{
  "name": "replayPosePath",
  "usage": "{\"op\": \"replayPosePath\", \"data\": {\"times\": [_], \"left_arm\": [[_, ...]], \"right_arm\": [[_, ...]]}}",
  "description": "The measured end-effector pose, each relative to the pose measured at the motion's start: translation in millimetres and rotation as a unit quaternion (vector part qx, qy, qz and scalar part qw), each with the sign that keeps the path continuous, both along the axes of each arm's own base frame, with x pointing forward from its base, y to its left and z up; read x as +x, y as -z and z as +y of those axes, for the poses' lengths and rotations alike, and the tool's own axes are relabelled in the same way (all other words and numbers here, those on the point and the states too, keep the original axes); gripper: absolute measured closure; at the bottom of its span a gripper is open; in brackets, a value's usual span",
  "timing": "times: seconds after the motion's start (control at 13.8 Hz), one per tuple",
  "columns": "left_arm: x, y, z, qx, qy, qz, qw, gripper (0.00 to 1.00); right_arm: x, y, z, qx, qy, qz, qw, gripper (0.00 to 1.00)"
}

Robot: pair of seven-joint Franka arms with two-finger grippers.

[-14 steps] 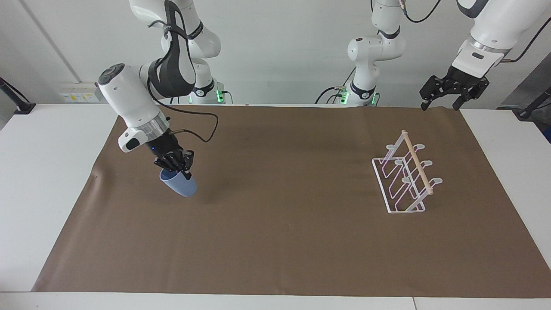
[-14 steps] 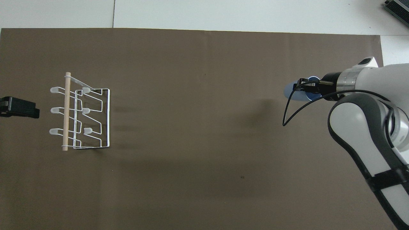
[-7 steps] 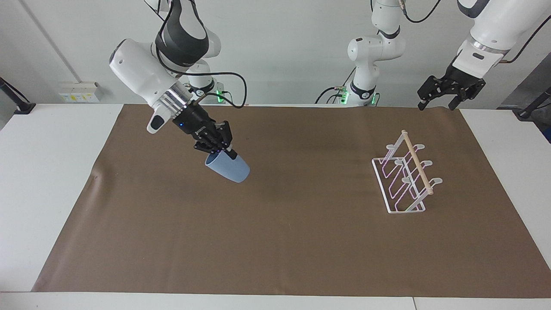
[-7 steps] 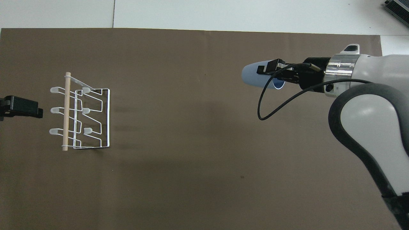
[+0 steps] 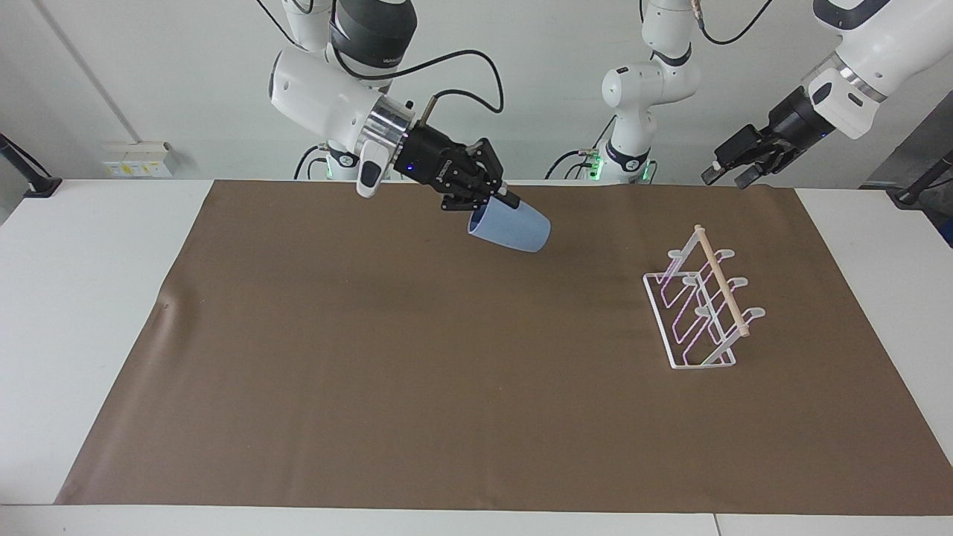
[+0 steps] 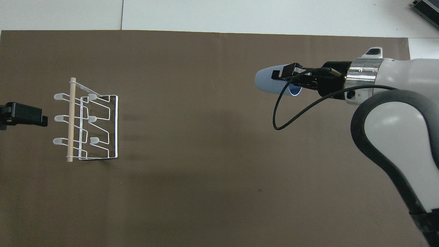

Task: Hang cup on cup holder
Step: 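Carry the cup toward the rack while the left gripper reaches in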

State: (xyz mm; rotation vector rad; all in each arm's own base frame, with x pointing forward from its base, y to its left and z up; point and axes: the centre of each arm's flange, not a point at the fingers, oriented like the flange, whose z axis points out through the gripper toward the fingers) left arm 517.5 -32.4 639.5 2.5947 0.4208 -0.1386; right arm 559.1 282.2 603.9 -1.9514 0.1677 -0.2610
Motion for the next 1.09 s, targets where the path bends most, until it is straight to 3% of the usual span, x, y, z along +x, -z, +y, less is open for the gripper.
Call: {"op": "replayPosePath", "data": {"times": [0.22,0.44,0.65,0.87,1.09], "left_arm": [[0,21,-8,-0.095,-0.075,0.029,0.992,0.00],[-4,42,9,-0.186,-0.141,0.071,0.970,0.00],[1,43,14,-0.257,-0.207,0.108,0.938,0.00],[9,39,5,-0.321,-0.276,0.137,0.896,0.00],[10,48,-19,-0.348,-0.296,0.163,0.875,0.00]], "right_arm": [[-22.4,-11,44,0.041,0.034,-0.007,0.999,0.94],[-38.8,-15,68,0.055,0.051,-0.011,0.997,0.94],[-46.2,-16,79,0.058,0.064,-0.014,0.996,0.94],[-49.0,-22,85,0.066,0.070,-0.016,0.995,0.94],[-47.5,-32,87,0.079,0.072,-0.013,0.994,0.94]]}}
